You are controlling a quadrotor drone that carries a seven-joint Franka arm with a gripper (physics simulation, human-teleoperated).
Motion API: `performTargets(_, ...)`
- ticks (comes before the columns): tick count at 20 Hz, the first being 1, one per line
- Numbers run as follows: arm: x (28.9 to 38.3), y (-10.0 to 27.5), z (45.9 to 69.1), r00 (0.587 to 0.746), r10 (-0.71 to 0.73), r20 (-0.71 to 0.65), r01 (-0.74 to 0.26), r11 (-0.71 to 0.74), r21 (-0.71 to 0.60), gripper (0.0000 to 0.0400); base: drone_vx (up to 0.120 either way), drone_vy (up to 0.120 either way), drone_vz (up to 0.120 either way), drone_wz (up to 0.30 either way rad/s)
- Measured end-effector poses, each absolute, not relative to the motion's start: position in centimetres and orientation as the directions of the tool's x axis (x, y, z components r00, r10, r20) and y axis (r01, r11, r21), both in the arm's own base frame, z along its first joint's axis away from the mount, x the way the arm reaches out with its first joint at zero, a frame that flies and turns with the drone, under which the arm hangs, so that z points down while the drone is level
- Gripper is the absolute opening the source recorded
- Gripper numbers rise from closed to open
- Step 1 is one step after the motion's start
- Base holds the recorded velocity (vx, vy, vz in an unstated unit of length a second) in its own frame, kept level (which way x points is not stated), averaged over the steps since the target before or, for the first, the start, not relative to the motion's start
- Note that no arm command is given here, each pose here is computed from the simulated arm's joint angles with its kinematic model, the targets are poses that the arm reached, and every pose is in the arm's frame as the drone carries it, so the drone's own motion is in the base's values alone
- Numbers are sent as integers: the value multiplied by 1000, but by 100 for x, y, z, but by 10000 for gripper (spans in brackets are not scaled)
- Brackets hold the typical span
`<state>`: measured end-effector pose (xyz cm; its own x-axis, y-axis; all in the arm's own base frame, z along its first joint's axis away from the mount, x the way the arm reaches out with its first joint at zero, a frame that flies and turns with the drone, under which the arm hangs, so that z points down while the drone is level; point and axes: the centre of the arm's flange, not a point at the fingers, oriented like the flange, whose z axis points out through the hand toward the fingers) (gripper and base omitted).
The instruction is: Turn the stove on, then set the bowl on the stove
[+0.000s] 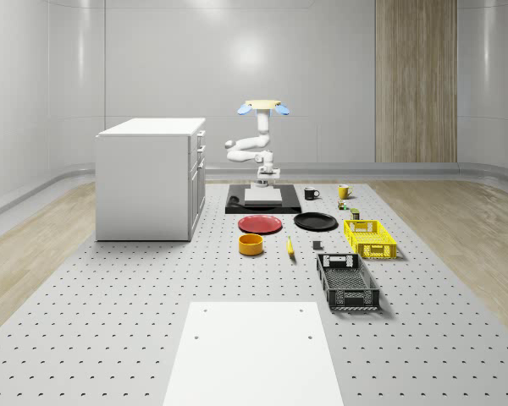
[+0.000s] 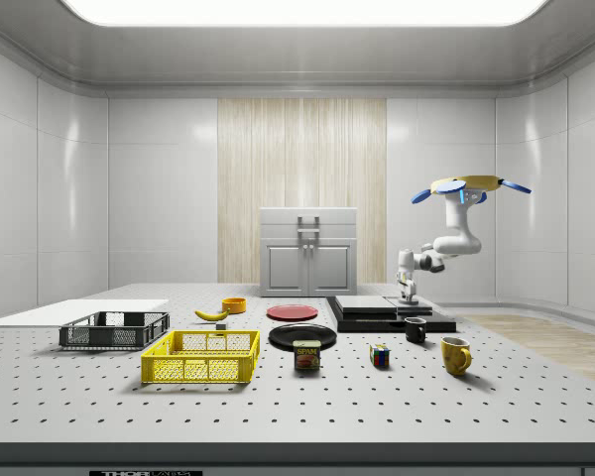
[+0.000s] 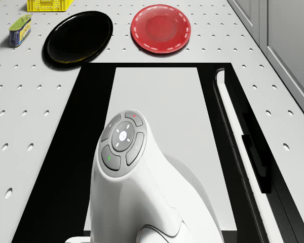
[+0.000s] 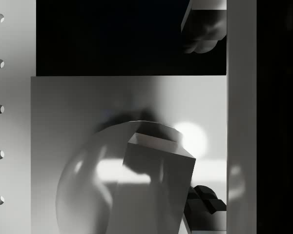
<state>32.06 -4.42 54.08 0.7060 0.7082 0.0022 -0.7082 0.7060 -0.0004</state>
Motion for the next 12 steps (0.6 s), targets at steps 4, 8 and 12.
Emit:
performTargets(4, 3207, -522, 5408, 707, 708, 2, -708, 707, 0, 400, 0, 0, 0, 0)
performTargets(8, 3207, -557, 5408, 707, 707, 2, -707, 707, -1, 400, 0, 0, 0, 0)
performTargets(12, 3207, -571, 5408, 707, 707, 2, -707, 707, -1, 400, 0, 0, 0, 0)
